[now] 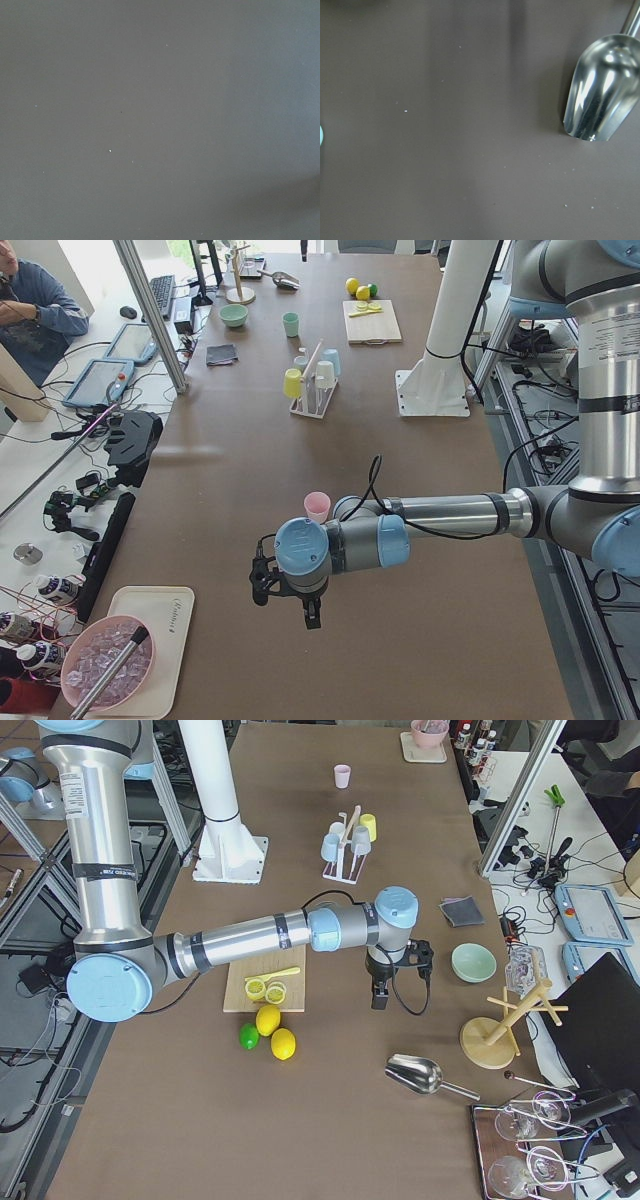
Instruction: Place cup on cup holder
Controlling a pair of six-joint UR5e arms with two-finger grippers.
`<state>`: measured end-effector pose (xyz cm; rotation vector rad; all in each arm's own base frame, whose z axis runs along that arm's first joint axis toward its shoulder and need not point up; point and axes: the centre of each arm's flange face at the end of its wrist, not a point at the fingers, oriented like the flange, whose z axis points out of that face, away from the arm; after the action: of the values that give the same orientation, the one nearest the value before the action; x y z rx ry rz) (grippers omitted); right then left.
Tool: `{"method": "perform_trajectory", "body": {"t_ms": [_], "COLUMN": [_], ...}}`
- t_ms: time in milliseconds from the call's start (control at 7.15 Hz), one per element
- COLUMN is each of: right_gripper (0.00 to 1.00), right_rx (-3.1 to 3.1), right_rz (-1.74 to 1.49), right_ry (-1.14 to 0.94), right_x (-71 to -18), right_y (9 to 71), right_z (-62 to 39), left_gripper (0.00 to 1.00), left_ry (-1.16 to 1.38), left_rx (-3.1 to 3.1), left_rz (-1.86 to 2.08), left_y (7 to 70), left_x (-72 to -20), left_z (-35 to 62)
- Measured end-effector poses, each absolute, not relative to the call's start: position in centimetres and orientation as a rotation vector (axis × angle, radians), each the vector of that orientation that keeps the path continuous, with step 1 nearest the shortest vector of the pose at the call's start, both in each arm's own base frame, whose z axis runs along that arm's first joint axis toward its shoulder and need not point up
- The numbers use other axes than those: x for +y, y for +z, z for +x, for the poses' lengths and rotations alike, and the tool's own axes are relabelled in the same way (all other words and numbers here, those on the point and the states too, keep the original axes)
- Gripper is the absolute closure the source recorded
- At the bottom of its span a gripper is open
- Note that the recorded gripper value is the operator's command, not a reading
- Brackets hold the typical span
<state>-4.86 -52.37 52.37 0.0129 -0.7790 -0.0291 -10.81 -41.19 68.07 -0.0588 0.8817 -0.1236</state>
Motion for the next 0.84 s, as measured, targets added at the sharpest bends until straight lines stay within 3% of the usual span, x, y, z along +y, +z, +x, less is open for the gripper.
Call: {"method": "perform_trajectory", "body": {"t_ms": [839], "right_gripper": [0.00], "right_rx": [-0.845], "right_rz": [0.047], "right_ry": [-0.167], "right_x": [-51.0], "right_y": [39.9], "right_z": [-19.2], "left_gripper": [0.01], "left_ry": [-0.070], "left_rx": [0.731], "left_rz": [-0.012], "left_y": [65.0], "left_x": [-44.7], "left_z": [-11.1]}}
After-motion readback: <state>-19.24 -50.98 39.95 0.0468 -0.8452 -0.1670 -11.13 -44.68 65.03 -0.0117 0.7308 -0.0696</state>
